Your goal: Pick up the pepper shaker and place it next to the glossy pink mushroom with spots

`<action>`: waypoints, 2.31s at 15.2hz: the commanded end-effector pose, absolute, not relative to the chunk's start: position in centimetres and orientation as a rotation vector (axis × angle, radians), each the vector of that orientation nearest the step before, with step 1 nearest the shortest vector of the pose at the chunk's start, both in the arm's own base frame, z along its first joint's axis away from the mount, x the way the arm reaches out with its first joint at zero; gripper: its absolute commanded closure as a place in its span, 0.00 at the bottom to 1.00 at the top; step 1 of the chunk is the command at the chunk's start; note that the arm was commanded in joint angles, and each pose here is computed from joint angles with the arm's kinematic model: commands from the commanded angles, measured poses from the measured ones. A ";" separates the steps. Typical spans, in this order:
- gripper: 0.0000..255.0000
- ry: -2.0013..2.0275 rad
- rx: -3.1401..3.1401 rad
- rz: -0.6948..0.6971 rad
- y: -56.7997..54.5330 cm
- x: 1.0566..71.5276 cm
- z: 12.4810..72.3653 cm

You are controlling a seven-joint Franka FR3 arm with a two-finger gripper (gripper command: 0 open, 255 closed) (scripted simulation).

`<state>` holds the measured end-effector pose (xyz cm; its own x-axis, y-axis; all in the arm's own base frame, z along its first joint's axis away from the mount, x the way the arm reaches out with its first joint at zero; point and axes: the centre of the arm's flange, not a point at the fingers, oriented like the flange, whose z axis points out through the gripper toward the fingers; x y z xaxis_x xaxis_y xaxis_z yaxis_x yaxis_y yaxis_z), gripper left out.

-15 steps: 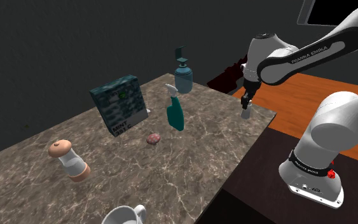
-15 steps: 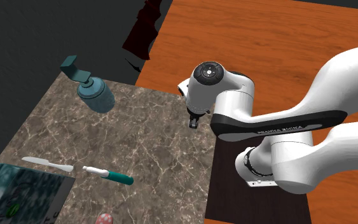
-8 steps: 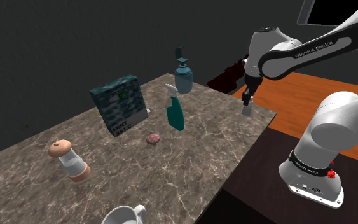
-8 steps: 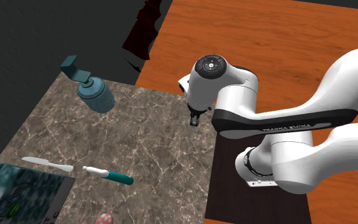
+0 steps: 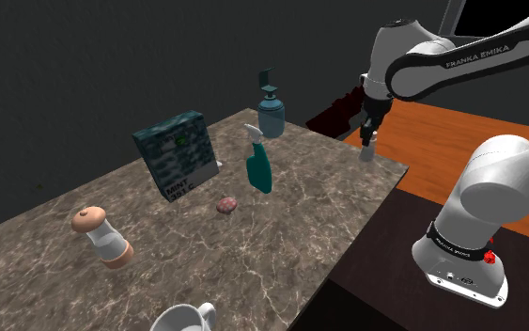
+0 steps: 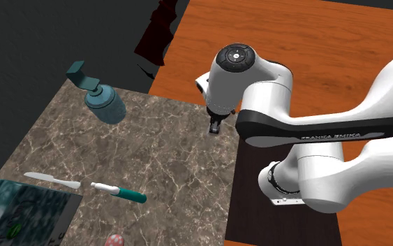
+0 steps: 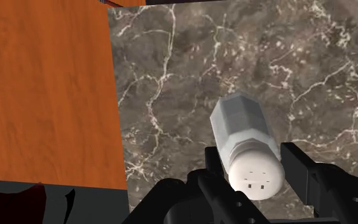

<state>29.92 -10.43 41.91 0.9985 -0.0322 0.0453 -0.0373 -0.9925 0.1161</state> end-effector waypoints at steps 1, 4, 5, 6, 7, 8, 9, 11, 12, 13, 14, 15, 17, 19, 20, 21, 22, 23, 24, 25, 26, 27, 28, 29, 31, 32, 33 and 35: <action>1.00 -0.053 3.024 0.065 -10.5 30.1 42.8; 1.00 -0.053 3.024 0.065 -10.5 30.1 44.4; 1.00 -0.053 3.024 0.065 -10.5 30.1 45.0; 1.00 -0.053 3.024 0.065 -10.5 30.1 45.5; 1.00 -0.053 3.024 0.065 -10.5 30.1 46.0; 1.00 -0.053 3.024 0.065 -10.5 30.1 46.5; 1.00 -0.053 3.024 0.065 -10.5 30.1 47.1; 1.00 -0.053 3.024 0.065 -10.5 30.1 48.1; 1.00 -0.053 3.024 0.065 -10.5 30.1 48.7; 1.00 -0.053 3.024 0.065 -10.5 30.1 49.2; 1.00 -0.053 3.024 0.065 -10.5 30.1 49.7; 1.00 -0.053 3.024 0.065 -10.5 30.1 50.2; 1.00 -0.053 3.024 0.065 -10.5 30.1 51.3; 1.00 -0.053 3.024 0.065 -10.5 30.1 52.4; 1.00 -0.053 3.024 0.065 -10.5 30.1 52.9; 1.00 -0.053 3.024 0.065 -10.5 30.1 53.4; 1.00 -0.053 3.024 0.065 -10.5 30.1 53.5; 1.00 -0.053 3.024 0.065 -9.3 30.7 53.5; 1.00 -0.053 3.024 0.065 -8.2 31.2 53.5; 1.00 -0.053 3.024 0.065 -7.0 31.8 53.5; 1.00 -0.053 3.024 0.065 -5.8 32.4 53.5; 1.00 -0.053 3.024 0.065 -4.6 32.9 53.5; 1.00 -0.053 3.024 0.065 -3.4 33.5 53.5; 1.00 -0.053 3.024 0.065 -2.2 34.1 53.5; 1.00 -0.053 3.024 0.065 0.2 35.2 53.5; 1.00 -0.053 3.024 0.065 1.4 35.8 53.5; 1.00 -0.053 3.024 0.065 2.6 36.4 53.5; 1.00 -0.053 3.024 0.065 4.9 37.5 53.6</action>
